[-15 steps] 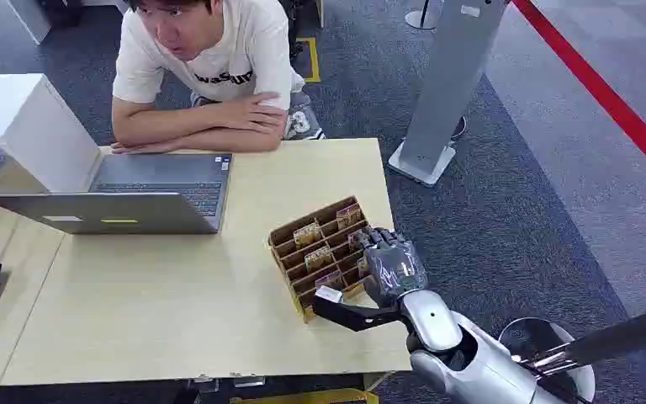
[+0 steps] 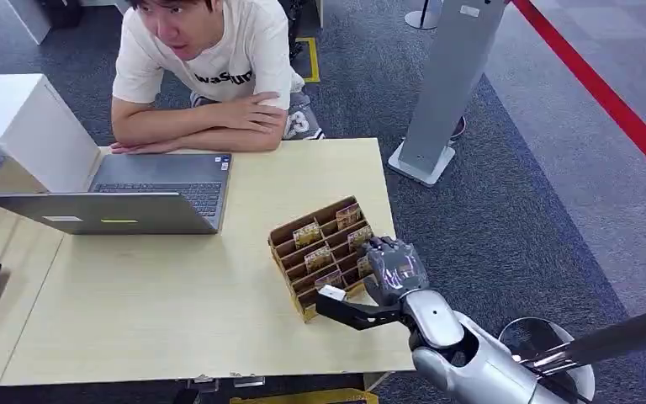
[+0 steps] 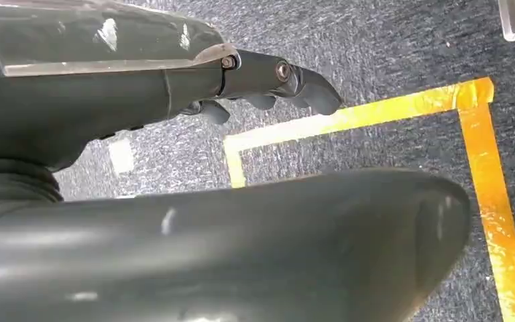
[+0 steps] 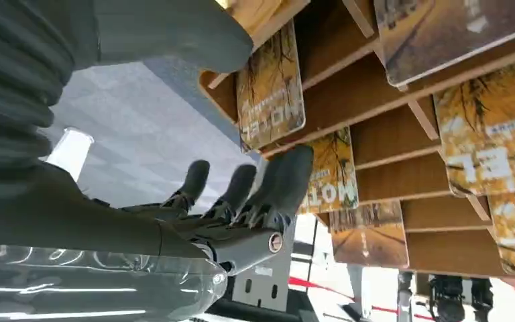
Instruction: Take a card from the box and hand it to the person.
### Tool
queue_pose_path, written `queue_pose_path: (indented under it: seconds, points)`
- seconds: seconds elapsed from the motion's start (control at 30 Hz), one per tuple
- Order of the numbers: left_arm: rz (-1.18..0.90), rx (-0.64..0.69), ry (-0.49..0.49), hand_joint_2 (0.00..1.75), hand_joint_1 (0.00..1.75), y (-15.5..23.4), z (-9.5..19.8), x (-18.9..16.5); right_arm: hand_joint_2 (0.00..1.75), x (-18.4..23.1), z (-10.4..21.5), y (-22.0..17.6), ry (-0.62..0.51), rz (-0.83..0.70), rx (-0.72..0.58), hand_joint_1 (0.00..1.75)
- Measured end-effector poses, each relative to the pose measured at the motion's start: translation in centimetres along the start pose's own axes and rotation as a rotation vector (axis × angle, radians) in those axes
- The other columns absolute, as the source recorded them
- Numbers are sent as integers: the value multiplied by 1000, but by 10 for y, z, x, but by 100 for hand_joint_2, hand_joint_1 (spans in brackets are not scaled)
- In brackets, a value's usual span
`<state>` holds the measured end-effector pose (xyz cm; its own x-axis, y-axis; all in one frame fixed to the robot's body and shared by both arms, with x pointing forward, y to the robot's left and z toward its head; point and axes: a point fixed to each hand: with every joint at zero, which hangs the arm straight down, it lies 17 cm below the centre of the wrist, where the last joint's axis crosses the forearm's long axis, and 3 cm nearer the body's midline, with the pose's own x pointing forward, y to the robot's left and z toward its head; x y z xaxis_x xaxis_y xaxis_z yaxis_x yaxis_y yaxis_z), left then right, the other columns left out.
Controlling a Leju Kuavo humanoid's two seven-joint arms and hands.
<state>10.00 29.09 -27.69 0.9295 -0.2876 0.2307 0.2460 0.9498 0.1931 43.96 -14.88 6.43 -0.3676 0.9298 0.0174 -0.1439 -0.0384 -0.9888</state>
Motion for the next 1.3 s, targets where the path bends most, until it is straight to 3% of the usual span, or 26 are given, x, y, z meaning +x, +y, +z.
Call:
queue_pose_path:
  seconds: [0.2,0.3,0.33,0.4,0.47,0.77,1.17,1.2,1.3]
  points:
    - [6,0,2,0,0,0,0,0,175,-3,-2,4,4,0,5,79]
    - [6,0,2,0,0,0,0,0,175,-6,-2,9,9,6,17,87]
    - [4,0,1,0,0,0,0,0,175,-7,-2,12,10,8,24,105]
    - [-2,0,0,0,0,0,0,-1,175,-7,-2,14,9,11,27,105]
    - [-2,0,-3,0,0,-1,0,0,175,-7,-3,12,8,15,21,129]
    - [0,1,-6,0,0,0,0,0,175,-9,-7,4,9,16,-1,129]
    - [-3,1,-7,0,0,0,0,0,175,-9,-8,2,9,16,-6,143]
    - [-3,-9,-7,175,0,-2,0,0,175,-9,-8,2,9,16,-7,141]
    - [4,-71,-5,175,0,-12,3,0,175,-9,-8,2,9,16,-7,143]
